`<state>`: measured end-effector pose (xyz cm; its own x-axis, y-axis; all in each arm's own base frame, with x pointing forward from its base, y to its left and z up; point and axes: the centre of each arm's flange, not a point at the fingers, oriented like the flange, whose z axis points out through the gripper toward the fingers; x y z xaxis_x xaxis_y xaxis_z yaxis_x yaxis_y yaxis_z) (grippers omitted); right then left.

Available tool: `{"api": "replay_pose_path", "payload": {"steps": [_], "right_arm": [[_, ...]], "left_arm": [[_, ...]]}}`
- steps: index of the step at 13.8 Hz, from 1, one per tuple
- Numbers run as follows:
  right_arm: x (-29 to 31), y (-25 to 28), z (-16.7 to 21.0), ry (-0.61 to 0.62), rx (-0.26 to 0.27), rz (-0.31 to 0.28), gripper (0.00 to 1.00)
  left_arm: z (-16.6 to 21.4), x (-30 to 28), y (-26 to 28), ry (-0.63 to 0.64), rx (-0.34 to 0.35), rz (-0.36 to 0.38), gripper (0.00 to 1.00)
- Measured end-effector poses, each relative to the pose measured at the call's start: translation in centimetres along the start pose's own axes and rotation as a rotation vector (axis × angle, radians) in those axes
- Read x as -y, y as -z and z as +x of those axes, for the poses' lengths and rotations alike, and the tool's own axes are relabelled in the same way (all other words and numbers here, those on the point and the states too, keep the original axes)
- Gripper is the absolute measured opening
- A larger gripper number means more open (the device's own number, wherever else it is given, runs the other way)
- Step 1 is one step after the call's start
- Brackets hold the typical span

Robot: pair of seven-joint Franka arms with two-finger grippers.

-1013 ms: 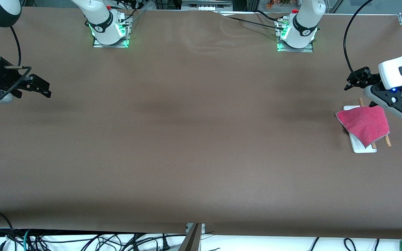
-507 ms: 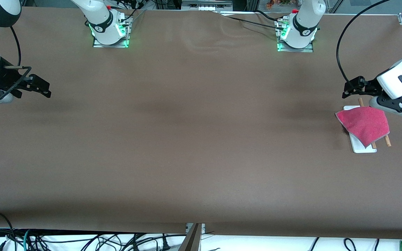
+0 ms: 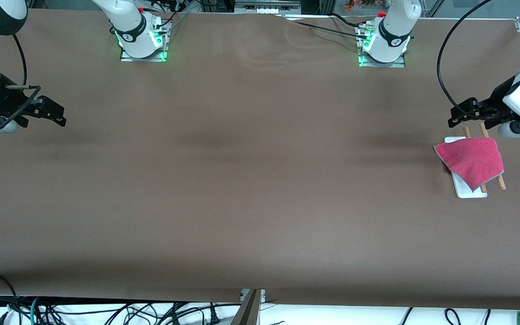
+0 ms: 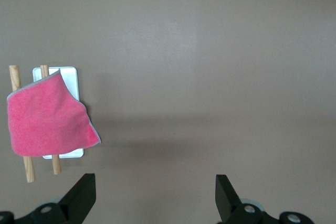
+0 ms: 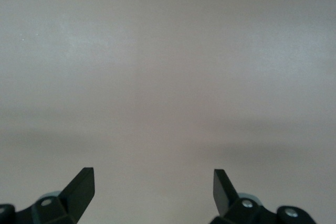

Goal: Pass towel and hang on rack

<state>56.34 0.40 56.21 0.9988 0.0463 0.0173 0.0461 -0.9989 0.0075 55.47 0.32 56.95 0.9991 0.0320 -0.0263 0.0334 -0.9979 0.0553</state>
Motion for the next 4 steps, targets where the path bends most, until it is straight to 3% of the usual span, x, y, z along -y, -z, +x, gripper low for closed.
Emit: {"api": "replay_pose_path", "payload": {"steps": [4], "right_arm": [[-0.06,-0.23,0.09,0.003,0.004,0.0,1.0]], "left_arm": [[-0.27,0.7,-0.3,0.03,0.007,0.032,1.0]]}}
